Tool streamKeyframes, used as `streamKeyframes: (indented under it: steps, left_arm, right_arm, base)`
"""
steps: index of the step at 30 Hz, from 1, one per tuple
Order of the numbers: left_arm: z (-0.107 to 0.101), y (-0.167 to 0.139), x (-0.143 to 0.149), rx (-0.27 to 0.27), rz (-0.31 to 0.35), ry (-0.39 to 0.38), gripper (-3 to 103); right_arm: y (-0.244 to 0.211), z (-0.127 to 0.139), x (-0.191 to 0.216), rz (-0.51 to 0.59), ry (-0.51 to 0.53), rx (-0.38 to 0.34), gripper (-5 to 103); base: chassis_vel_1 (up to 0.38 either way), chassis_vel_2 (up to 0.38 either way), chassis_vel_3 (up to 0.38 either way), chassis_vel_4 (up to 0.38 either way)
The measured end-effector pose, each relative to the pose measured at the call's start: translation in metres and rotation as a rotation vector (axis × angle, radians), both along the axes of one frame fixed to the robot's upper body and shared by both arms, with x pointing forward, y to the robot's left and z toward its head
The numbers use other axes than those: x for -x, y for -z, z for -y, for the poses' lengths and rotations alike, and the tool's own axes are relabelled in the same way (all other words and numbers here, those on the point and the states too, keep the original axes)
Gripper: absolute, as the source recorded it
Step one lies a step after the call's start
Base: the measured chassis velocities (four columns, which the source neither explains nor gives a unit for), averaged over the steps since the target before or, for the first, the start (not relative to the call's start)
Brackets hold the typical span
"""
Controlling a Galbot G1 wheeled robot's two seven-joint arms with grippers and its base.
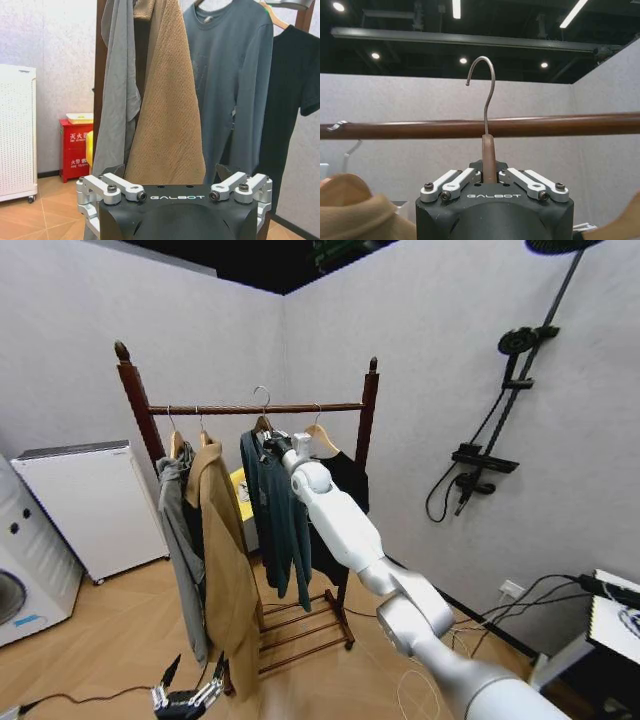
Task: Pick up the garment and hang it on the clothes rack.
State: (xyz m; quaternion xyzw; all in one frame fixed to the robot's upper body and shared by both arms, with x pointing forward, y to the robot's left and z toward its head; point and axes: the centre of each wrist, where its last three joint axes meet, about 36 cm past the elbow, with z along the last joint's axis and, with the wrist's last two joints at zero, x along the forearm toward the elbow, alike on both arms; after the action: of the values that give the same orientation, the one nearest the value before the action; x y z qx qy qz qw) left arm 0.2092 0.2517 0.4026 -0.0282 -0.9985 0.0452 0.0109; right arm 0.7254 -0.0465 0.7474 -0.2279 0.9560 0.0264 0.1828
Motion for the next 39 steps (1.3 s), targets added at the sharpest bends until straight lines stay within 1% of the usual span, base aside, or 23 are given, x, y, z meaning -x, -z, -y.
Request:
streamKeyframes:
  steps: [4, 9, 16, 17, 19, 20, 22, 23, 25, 26, 27, 28, 29, 30, 31, 32, 33, 34, 35, 36, 37, 38, 39]
  left_arm:
    - [0.000, 0.000, 0.000, 0.000, 0.000, 0.000, 100]
    - [0.000, 0.000, 0.000, 0.000, 0.000, 0.000, 100]
    - [0.000, 0.000, 0.000, 0.000, 0.000, 0.000, 100]
    - [0.000, 0.000, 0.000, 0.000, 0.000, 0.000, 100]
    - [0.000, 0.000, 0.000, 0.000, 0.000, 0.000, 100]
    - [0.000, 0.000, 0.000, 0.000, 0.000, 0.000, 100]
    - [0.000, 0.000, 0.000, 0.000, 0.000, 0.000, 100]
    - [0.000, 0.000, 0.000, 0.000, 0.000, 0.000, 100]
    - [0.000, 0.000, 0.000, 0.000, 0.000, 0.000, 100]
    - [0.000, 0.000, 0.000, 0.000, 0.000, 0.000, 100]
    - [0.000, 0.000, 0.000, 0.000, 0.000, 0.000, 100]
    - [0.000, 0.000, 0.000, 0.000, 0.000, 0.000, 100]
    - [0.000, 0.000, 0.000, 0.000, 0.000, 0.000, 100]
    - [0.000, 0.000, 0.000, 0.000, 0.000, 0.000, 100]
    - [0.000, 0.000, 0.000, 0.000, 0.000, 0.000, 100]
    - [0.000, 0.000, 0.000, 0.000, 0.000, 0.000, 100]
    - [0.000, 0.000, 0.000, 0.000, 0.000, 0.000, 100]
    - [0.000, 0.000, 0.000, 0.000, 0.000, 0.000, 100]
    - [0.000, 0.000, 0.000, 0.000, 0.000, 0.000, 100]
    - [0.000, 0.000, 0.000, 0.000, 0.000, 0.000, 100]
    - [0.000, 0.000, 0.000, 0.000, 0.000, 0.000, 100]
    - [0.000, 0.000, 0.000, 0.000, 0.000, 0.000, 100]
    - [0.000, 0.000, 0.000, 0.000, 0.000, 0.000, 100]
  right_arm:
    - [0.007, 0.004, -0.008, -0.020, 0.026, 0.020, 10]
    - [0.034, 0.001, -0.008, -0.063, 0.027, 0.050, 10]
    - [0.047, -0.004, 0.001, -0.076, -0.004, 0.037, 10]
    - [0.047, -0.006, 0.006, -0.076, -0.021, 0.030, 7]
    - [0.051, -0.013, 0.022, -0.080, -0.075, 0.019, 17]
    - [0.051, -0.013, 0.022, -0.080, -0.075, 0.019, 17]
    - [0.045, -0.003, 0.038, -0.046, -0.097, 0.010, 27]
    - [0.045, -0.003, 0.038, -0.046, -0.097, 0.010, 27]
    - [0.036, 0.023, 0.058, -0.010, -0.102, 0.013, 38]
    - [0.036, 0.023, 0.058, -0.010, -0.102, 0.013, 38]
    - [0.034, 0.032, 0.066, 0.001, -0.101, 0.015, 44]
    - [0.032, 0.040, 0.075, 0.008, -0.101, 0.015, 44]
    - [0.031, 0.049, 0.086, 0.007, -0.101, 0.014, 49]
    - [0.031, 0.049, 0.086, 0.007, -0.101, 0.014, 49]
    - [0.032, 0.057, 0.101, 0.000, -0.098, 0.011, 54]
    - [0.032, 0.066, 0.122, -0.007, -0.103, 0.000, 65]
    - [0.032, 0.066, 0.122, -0.007, -0.103, 0.000, 65]
    - [0.032, 0.074, 0.143, -0.016, -0.107, -0.017, 65]
    - [0.032, 0.086, 0.168, -0.033, -0.111, -0.042, 77]
    - [0.032, 0.086, 0.168, -0.033, -0.111, -0.042, 77]
    - [0.035, 0.103, 0.194, -0.060, -0.099, -0.066, 82]
    - [0.040, 0.117, 0.208, -0.073, -0.075, -0.073, 87]
    - [0.040, 0.117, 0.208, -0.073, -0.075, -0.073, 87]
  base:
    - [0.000, 0.000, 0.000, 0.000]
    - [0.000, 0.000, 0.000, 0.000]
    - [0.000, 0.000, 0.000, 0.000]
    - [0.000, 0.000, 0.000, 0.000]
    - [0.000, 0.000, 0.000, 0.000]
    - [0.000, 0.000, 0.000, 0.000]
    - [0.000, 0.000, 0.000, 0.000]
    - [0.000, 0.000, 0.000, 0.000]
    - [0.000, 0.000, 0.000, 0.000]
    - [0.000, 0.000, 0.000, 0.000]
    - [0.000, 0.000, 0.000, 0.000]
    - [0.000, 0.000, 0.000, 0.000]
    - [0.000, 0.000, 0.000, 0.000]
    - [0.000, 0.000, 0.000, 0.000]
    - [0.000, 0.000, 0.000, 0.000]
    - [0.000, 0.000, 0.000, 0.000]
    - [0.000, 0.000, 0.000, 0.000]
    - [0.000, 0.000, 0.000, 0.000]
    - [0.000, 0.000, 0.000, 0.000]
    - [0.000, 0.000, 0.000, 0.000]
    - [0.000, 0.000, 0.000, 0.000]
    - [0.000, 0.000, 0.000, 0.000]
    - [0.000, 0.000, 0.000, 0.000]
